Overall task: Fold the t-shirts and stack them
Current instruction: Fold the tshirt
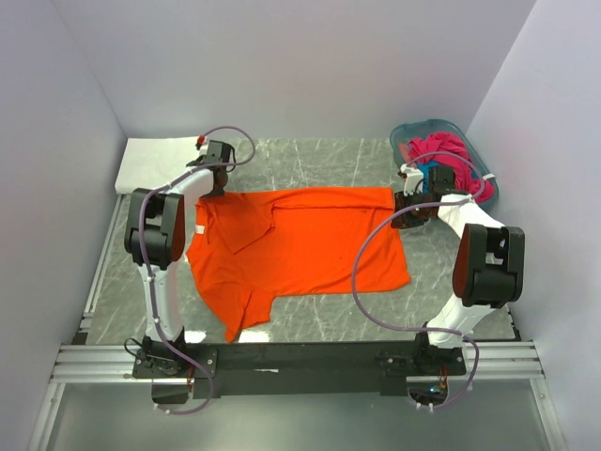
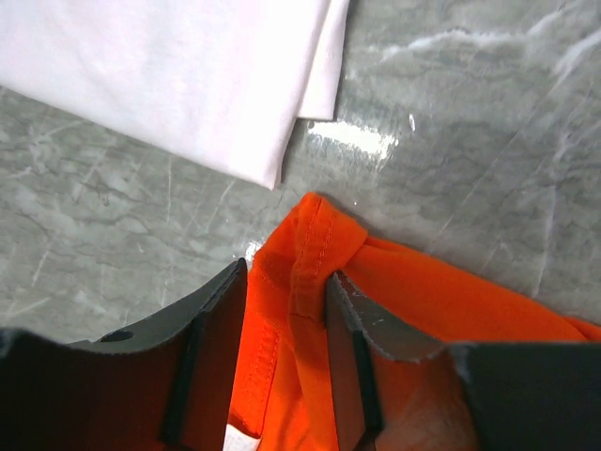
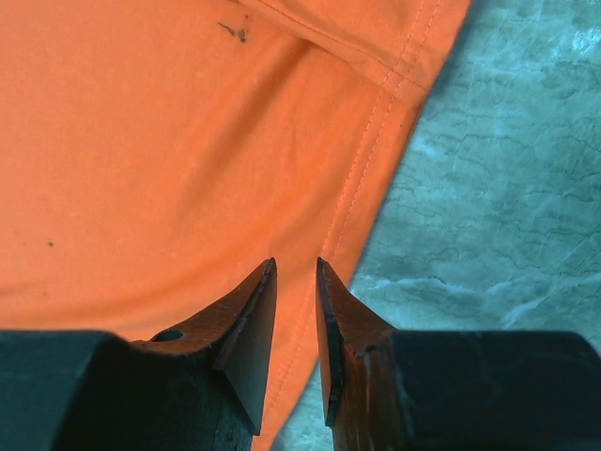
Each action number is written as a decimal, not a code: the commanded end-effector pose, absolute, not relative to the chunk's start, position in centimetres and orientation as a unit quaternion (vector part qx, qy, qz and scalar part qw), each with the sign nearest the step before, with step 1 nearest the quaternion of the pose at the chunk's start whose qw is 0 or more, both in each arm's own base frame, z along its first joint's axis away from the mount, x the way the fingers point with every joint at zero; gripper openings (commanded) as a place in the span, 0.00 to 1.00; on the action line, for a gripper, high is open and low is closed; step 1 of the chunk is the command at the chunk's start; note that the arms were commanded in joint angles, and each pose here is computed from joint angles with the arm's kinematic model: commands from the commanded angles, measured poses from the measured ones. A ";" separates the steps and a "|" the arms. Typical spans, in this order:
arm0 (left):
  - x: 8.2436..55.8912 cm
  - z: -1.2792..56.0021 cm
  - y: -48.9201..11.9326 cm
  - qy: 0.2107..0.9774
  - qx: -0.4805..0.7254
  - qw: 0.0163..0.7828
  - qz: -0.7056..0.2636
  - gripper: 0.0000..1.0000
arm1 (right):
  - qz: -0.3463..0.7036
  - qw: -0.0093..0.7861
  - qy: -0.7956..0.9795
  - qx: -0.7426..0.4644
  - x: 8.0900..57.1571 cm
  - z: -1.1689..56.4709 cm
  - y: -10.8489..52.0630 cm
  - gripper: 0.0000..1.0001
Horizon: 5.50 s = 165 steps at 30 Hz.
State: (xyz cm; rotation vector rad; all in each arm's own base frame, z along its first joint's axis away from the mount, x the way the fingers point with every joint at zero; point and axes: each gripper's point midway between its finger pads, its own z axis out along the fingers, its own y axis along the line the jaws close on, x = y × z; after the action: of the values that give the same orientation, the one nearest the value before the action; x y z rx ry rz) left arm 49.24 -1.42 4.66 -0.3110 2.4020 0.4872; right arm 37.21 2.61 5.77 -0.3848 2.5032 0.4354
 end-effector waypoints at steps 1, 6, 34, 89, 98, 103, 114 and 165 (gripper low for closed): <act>50.8 6.9 -1.3 0.905 -0.118 0.356 0.200 0.44 | 0.159 0.305 0.929 -0.139 38.9 7.1 2.1 0.31; 51.1 6.9 -1.5 0.908 -0.110 0.353 0.198 0.44 | 0.148 0.291 0.936 -0.132 39.0 6.1 1.6 0.31; 50.9 6.0 -1.9 0.920 -0.118 0.344 0.147 0.41 | 0.176 0.267 0.921 -0.223 44.0 8.4 7.9 0.33; 51.3 7.2 -2.6 0.921 -0.119 0.356 0.101 0.41 | 0.377 0.176 0.909 -0.030 43.6 4.0 40.7 0.39; 51.4 7.2 -2.2 0.921 -0.123 0.357 0.100 0.41 | 0.351 0.179 0.919 -0.020 43.7 2.6 40.0 0.19; 51.4 7.2 -2.1 0.921 -0.125 0.357 0.097 0.41 | 0.337 0.176 0.925 -0.017 43.5 2.0 39.5 0.00; 51.3 8.0 0.0 0.919 -0.145 0.358 0.081 0.37 | 0.332 0.182 0.925 -0.010 43.3 2.4 37.9 0.00; 49.7 17.9 -5.4 0.662 -0.167 0.339 -0.648 0.13 | 0.323 0.175 0.930 0.002 43.5 1.7 35.7 0.00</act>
State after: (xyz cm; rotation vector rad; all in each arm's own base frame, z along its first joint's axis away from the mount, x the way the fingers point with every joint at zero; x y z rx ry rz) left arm 50.91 -4.42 13.87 -0.5788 1.8513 -1.5110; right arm 43.55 37.72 2.24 -0.0174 2.6042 1.0084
